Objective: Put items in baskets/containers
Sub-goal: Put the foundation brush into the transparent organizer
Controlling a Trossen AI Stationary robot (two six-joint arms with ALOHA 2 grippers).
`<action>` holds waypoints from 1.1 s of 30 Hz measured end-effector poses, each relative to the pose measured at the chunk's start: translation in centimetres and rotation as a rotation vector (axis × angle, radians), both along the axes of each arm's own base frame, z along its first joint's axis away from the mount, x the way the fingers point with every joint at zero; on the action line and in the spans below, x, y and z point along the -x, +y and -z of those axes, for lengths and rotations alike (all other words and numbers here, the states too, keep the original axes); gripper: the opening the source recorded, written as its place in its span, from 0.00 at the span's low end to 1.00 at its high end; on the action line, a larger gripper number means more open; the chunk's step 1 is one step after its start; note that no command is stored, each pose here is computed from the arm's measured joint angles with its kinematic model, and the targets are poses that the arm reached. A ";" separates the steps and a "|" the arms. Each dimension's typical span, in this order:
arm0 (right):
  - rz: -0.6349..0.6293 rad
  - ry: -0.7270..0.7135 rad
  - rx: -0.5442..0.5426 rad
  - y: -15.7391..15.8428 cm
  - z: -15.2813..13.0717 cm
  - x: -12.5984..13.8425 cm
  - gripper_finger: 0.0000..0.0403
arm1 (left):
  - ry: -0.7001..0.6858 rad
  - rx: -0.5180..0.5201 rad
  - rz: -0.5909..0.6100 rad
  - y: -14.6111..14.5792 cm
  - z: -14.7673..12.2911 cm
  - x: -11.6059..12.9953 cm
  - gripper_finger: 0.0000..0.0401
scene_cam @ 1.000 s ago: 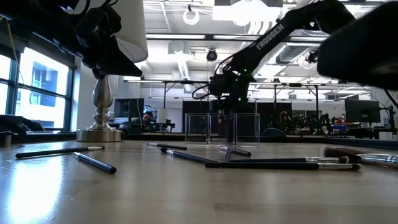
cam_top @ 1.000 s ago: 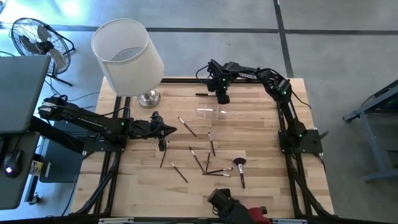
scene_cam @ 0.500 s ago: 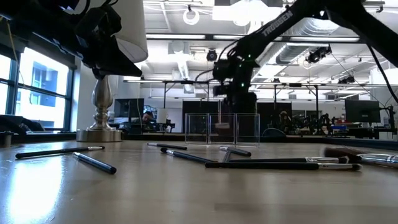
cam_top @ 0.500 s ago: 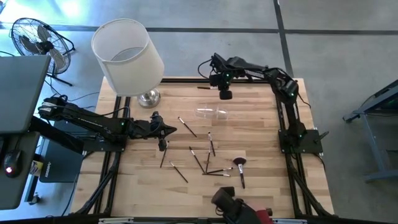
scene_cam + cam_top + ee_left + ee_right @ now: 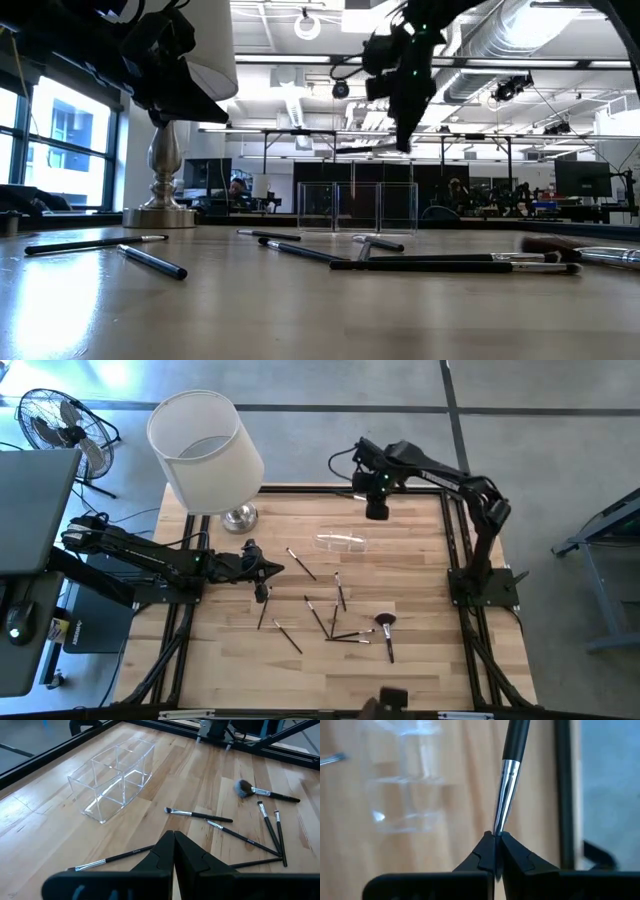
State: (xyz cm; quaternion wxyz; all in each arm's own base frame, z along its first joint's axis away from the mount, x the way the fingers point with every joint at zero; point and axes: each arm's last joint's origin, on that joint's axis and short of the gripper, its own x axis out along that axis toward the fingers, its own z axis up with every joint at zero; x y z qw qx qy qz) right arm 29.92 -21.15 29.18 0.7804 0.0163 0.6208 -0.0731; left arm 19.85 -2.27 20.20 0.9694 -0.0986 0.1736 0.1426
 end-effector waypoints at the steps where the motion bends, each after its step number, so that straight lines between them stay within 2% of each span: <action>1: -0.003 0.015 -0.015 0.7 -0.1 -0.1 0.01 | 0.000 0.000 0.000 0.0 0.0 0.0 0.00; 6: -0.032 0.075 -0.068 4.3 -0.1 -1.3 0.00 | 0.000 0.003 0.007 0.0 0.0 0.0 0.00; 13: -0.057 0.093 -0.094 7.5 0.5 -3.0 0.00 | 0.009 0.048 0.115 -0.4 0.1 0.0 0.00; 23: 0.006 0.169 -0.169 7.2 4.3 -4.9 0.00 | 0.014 0.059 0.140 -0.4 0.1 0.0 0.00; 33: 0.003 0.159 -0.161 6.8 4.7 -5.3 0.04 | 0.023 0.058 0.140 -0.4 0.2 0.0 0.00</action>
